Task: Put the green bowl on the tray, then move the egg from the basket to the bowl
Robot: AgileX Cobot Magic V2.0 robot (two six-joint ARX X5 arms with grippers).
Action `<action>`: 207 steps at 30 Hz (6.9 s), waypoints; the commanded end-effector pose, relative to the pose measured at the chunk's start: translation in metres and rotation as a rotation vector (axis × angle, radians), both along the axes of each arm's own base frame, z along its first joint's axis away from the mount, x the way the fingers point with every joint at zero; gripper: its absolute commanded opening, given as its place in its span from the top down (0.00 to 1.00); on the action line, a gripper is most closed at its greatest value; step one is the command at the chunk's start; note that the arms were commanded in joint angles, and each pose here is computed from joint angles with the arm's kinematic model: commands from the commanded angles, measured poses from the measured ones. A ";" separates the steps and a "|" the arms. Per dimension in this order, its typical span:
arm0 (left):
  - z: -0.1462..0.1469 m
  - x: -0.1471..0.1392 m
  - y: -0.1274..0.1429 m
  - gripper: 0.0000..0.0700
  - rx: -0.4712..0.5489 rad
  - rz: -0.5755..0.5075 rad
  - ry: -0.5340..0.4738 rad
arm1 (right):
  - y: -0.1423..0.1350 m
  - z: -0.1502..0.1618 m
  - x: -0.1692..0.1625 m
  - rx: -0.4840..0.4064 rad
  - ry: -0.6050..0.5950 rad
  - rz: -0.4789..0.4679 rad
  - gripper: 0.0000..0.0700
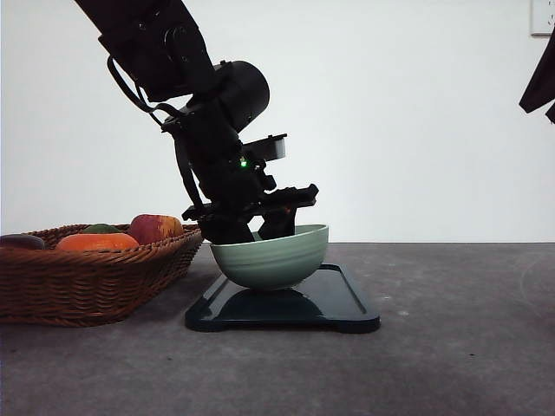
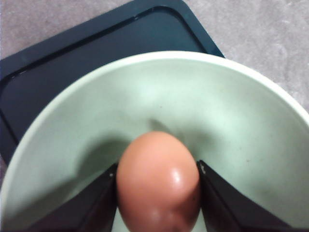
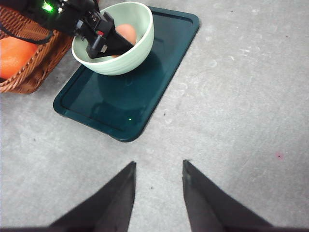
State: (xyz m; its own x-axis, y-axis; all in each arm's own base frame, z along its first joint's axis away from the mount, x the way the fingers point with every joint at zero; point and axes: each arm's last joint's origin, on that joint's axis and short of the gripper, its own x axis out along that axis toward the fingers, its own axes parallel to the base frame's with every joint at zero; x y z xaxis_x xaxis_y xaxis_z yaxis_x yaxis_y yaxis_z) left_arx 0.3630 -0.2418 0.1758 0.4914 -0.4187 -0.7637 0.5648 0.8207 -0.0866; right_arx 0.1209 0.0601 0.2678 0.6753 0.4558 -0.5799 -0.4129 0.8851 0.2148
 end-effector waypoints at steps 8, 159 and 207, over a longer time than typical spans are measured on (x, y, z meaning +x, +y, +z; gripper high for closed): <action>-0.002 0.001 -0.008 0.49 0.004 -0.011 0.006 | 0.001 0.001 0.001 0.009 0.000 -0.001 0.73; -0.026 -0.267 0.241 1.00 -0.223 0.593 -0.670 | 0.015 -0.003 0.021 0.029 -0.014 0.127 0.98; -0.026 -0.267 0.241 1.00 -0.223 0.593 -0.670 | -0.057 -0.105 -0.024 -0.094 -0.645 -0.428 0.98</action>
State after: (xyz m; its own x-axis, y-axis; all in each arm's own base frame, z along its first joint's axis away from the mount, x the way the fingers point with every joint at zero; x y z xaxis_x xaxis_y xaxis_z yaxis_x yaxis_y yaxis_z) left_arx 0.0948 -0.0007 0.1571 0.9870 -0.0596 -0.1495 0.0479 0.9956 -0.0810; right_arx 0.0968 0.0032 0.1639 0.9980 0.0509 -0.0373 -0.0526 0.9975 -0.0468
